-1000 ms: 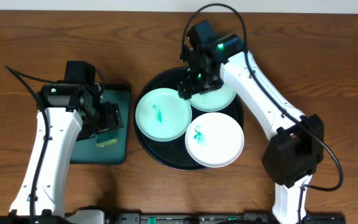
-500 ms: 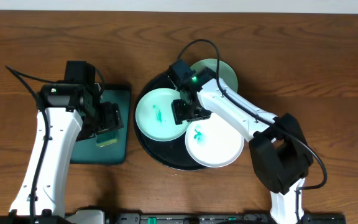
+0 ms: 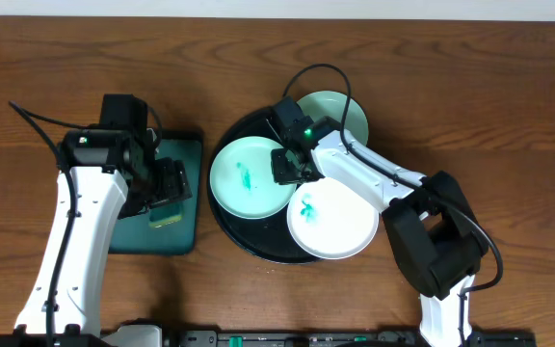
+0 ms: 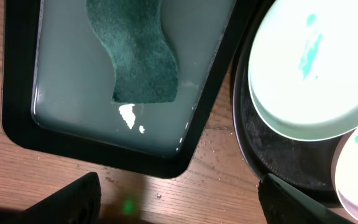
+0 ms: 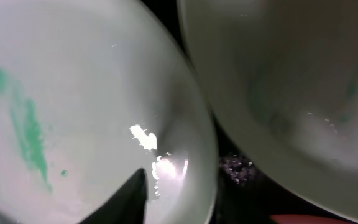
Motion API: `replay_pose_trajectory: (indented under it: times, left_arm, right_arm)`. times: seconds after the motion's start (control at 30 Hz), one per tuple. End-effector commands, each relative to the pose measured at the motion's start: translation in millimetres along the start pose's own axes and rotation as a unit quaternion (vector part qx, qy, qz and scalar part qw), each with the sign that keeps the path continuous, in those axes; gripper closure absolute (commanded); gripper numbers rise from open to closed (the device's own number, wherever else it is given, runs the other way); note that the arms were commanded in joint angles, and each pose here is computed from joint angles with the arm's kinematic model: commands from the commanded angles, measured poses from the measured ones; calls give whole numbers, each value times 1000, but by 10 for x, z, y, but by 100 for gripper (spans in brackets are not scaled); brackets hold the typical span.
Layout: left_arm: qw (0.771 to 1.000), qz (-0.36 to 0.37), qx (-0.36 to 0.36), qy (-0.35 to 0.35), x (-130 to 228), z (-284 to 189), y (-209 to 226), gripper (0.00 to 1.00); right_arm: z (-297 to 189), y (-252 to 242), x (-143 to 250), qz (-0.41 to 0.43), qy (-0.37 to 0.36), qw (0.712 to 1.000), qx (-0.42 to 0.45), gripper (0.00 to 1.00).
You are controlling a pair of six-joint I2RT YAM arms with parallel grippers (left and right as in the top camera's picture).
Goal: Clean dirty plates on tray and stack at the side
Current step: 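Move the right gripper to the rim of the top pale green plate and grip it, then grasp the green sponge with the left gripper and lift it from the water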
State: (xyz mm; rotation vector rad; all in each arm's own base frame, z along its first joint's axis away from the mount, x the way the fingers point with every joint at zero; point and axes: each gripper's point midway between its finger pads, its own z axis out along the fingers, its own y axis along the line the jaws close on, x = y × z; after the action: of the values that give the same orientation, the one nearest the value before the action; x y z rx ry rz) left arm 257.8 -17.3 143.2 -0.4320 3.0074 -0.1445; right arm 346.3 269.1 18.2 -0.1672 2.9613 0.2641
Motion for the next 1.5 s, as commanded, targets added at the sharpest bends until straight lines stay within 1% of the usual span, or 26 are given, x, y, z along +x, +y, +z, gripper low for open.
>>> replay_pose_trajectory:
  times: [0.0,0.03,0.17,0.2,0.3,0.37,0.4,0.43,0.5,0.53,0.57,0.63,0.7,0.8,0.87,0.97,1.07,1.23,1.47]
  left_arm:
    - [1000,3,4,-4,-31,-42,-14,18]
    - [1000,3,4,-4,-31,-42,-14,18]
    - [1000,3,4,-5,-32,-42,-15,18]
    - [1000,3,4,-5,-32,-42,-15,18]
    - [1000,3,5,-5,-34,-42,-16,18]
    - [1000,3,5,-6,-41,-42,-18,18]
    - [1000,3,5,-7,-45,-42,-18,25]
    - [1000,4,6,-10,-60,-43,-22,36]
    - [1000,4,3,-21,-110,-44,-17,48]
    - [1000,4,-7,-30,-148,-46,16,50]
    - [999,4,-25,-40,-193,-46,73,50]
    - [996,-1,-60,-59,-282,-29,193,45]
    - [995,-19,-78,-66,-336,40,284,45]
    - [994,-40,-85,-50,-350,216,384,46]
    - [994,-47,-89,-38,-371,348,436,48]
    - [995,-45,-84,-14,-416,587,462,52]
    - [996,-49,-70,16,-424,818,429,52]
    - [994,-50,-82,57,-385,1117,466,52]
    - [993,-50,-85,69,-438,1396,478,51]
  right_arm:
    - [-47,1,-21,14,-6,1000,-8,78]
    - [-40,-16,-15,20,-6,1000,-4,80]
    - [25,-76,51,23,-1,1000,4,85]
    - [50,-89,75,23,1,1000,5,87]
    - [133,-130,136,24,3,1000,6,97]
    - [174,-146,161,29,2,1000,5,99]
    - [185,-153,171,31,2,999,5,99]
    - [190,-162,178,31,3,999,7,99]
    - [192,-164,181,31,3,999,7,99]
    - [192,-166,182,31,4,999,8,99]
    - [192,-166,182,31,4,999,8,99]
    - [193,-167,186,30,4,1000,8,99]
    - [193,-167,185,27,4,1000,8,99]
    - [193,-167,184,24,4,1000,8,99]
    - [193,-168,186,21,4,1000,8,99]
    - [193,-168,186,17,4,1000,8,99]
    - [193,-168,186,17,4,1000,8,99]
    - [193,-167,184,17,4,1000,8,99]
    - [193,-168,187,13,5,1000,8,99]
